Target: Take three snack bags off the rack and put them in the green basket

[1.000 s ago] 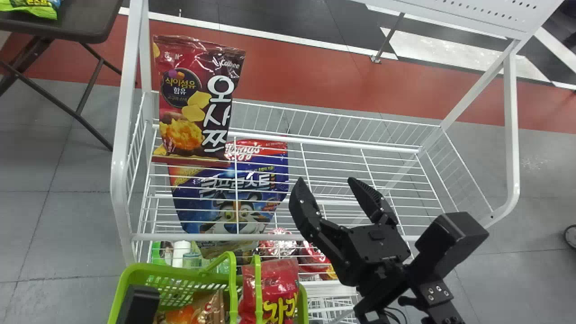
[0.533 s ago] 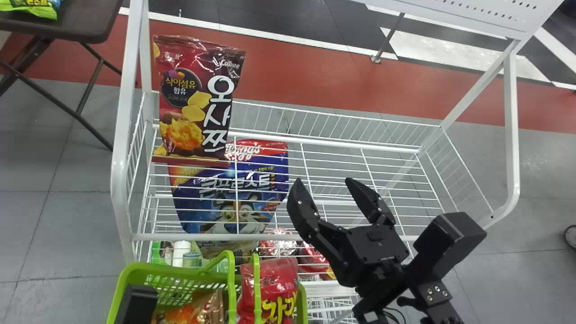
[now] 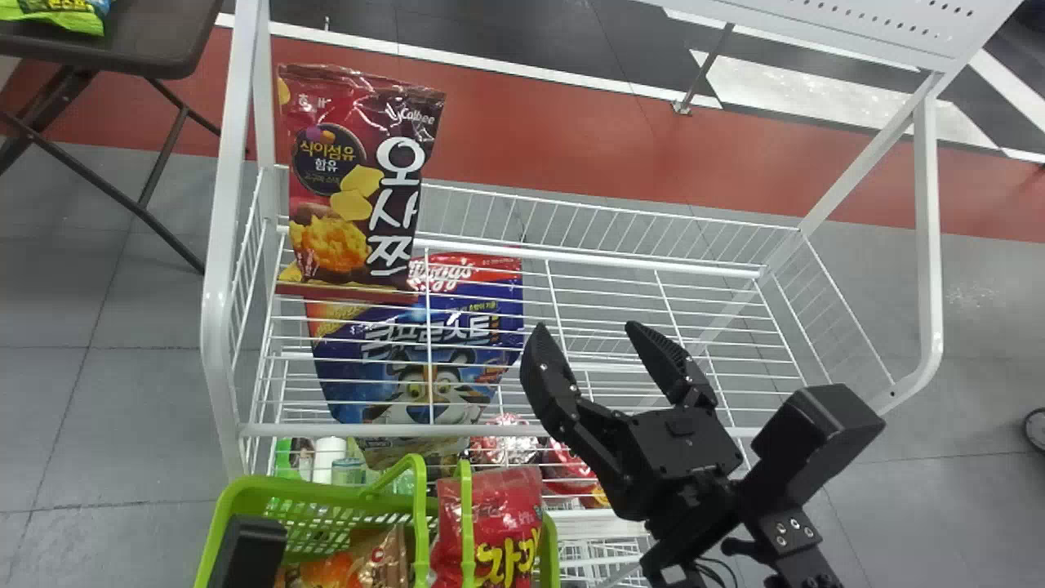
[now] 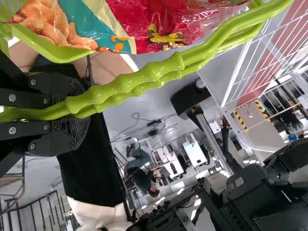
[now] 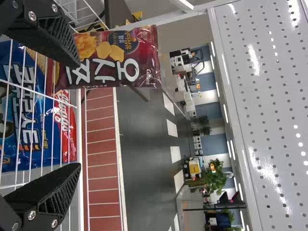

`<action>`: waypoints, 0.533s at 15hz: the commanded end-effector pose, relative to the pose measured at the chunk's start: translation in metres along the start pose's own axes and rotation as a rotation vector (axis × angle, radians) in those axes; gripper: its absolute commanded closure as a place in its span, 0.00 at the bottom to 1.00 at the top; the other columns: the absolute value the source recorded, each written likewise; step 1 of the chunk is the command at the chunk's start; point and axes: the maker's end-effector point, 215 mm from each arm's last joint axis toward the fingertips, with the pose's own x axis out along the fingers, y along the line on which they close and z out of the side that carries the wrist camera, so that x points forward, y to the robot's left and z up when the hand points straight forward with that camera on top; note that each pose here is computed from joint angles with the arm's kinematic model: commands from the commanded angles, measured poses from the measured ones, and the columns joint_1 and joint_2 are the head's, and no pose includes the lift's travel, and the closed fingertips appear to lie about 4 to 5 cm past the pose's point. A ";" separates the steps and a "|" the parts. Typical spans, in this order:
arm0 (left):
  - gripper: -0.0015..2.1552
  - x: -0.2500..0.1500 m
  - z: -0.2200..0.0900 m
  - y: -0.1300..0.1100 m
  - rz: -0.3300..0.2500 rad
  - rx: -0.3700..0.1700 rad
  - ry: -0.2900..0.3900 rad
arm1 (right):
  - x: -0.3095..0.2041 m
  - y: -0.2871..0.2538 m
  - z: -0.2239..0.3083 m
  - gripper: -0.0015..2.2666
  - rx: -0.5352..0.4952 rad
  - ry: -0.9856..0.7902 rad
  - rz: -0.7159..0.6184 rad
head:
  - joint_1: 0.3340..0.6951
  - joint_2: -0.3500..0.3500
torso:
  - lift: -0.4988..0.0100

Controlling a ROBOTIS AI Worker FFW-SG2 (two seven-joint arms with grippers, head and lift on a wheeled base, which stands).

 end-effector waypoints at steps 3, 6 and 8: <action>0.58 -0.001 0.000 0.000 0.001 0.000 0.002 | 0.000 0.000 0.000 0.04 0.001 0.001 -0.001 | 1.00 0.00 | 0.93; 0.58 0.000 -0.002 -0.001 0.002 -0.001 0.004 | -0.001 0.000 0.001 0.04 0.000 -0.001 0.000 | 1.00 0.00 | 0.93; 0.58 0.000 -0.002 -0.002 0.001 0.002 0.002 | -0.002 0.000 0.001 0.04 0.000 -0.001 0.000 | 1.00 0.00 | 0.93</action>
